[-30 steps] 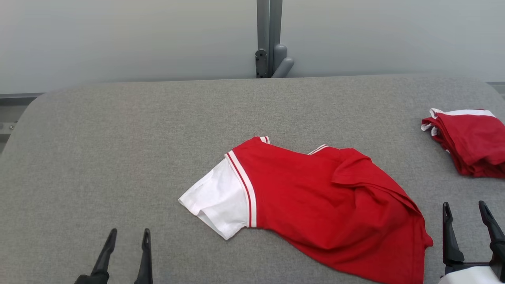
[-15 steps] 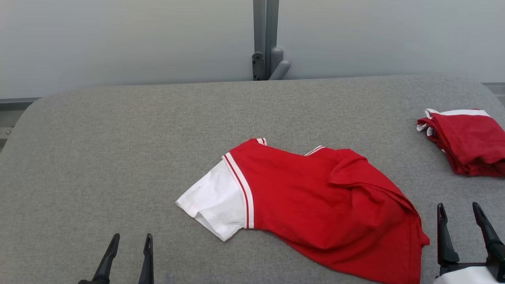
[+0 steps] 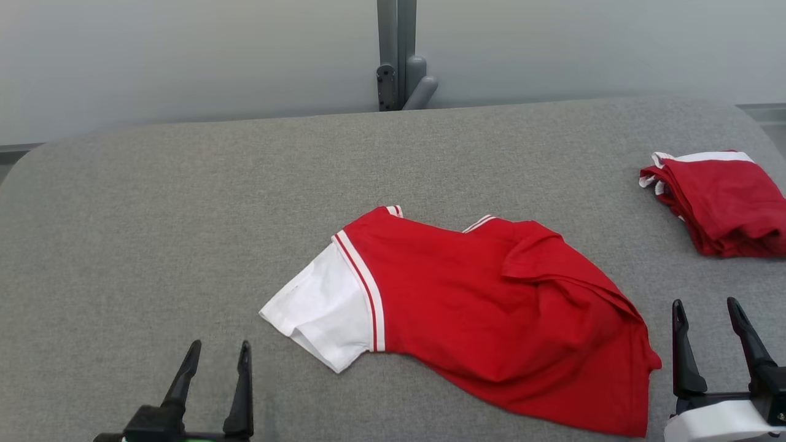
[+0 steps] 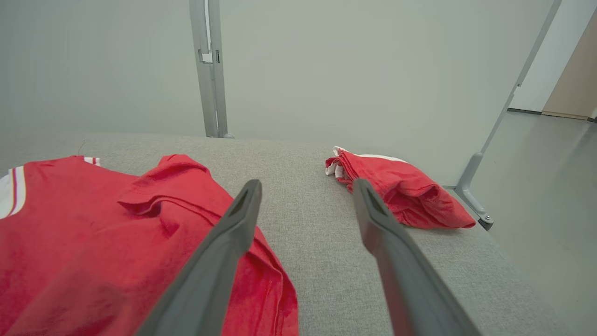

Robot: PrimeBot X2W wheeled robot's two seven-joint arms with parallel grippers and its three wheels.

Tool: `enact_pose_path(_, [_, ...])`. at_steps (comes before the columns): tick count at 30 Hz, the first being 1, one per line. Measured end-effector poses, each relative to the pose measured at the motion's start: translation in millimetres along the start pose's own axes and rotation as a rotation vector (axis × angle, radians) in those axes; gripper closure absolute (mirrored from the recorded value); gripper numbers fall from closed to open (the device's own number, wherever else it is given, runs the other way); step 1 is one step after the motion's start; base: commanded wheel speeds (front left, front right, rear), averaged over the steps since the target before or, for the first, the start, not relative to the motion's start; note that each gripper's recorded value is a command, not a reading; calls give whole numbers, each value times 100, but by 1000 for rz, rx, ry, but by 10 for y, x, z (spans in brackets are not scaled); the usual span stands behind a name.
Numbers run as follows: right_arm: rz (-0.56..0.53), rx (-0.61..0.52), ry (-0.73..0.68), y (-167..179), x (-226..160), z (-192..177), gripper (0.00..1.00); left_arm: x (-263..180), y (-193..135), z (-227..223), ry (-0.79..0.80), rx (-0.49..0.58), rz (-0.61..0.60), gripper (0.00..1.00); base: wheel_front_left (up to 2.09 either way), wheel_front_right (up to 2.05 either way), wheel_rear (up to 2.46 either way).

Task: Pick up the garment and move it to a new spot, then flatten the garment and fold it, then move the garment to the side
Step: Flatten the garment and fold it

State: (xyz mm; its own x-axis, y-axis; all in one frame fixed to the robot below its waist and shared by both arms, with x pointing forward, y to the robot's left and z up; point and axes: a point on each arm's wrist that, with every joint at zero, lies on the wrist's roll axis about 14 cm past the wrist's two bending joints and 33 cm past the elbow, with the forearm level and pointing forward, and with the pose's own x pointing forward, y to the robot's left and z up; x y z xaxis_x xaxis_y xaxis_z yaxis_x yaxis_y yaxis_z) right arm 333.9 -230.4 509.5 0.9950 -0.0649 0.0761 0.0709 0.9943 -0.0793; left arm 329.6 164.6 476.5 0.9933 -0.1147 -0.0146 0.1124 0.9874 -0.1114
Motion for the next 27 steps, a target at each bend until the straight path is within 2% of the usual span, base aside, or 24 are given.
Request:
enact_pose_path(4, [-7,-5,3,-19,32,-9,0,240,-229,-153,47,-15,-78,0,0,0,0])
enact_pose_path(13, [-39,-5,4,-99,38,-6,0,823,-678,-491,192,47,-279,0,0,0,0])
enact_pose_path(16, [-57,2,13,-142,-15,-27,0,940,-544,-673,286,98,-275,0,0,0,0])
enact_pose_path(20, [-113,2,24,-310,-131,-46,0,1098,-364,-765,331,127,-227,0,0,0,0])
enact_pose_path(24, [-175,5,55,-487,-267,-120,0,1130,-364,-970,437,127,-228,0,0,0,0])
enact_pose_path(27, [-188,12,73,-515,-291,-171,0,1113,-377,-1111,510,84,-227,0,0,0,0])
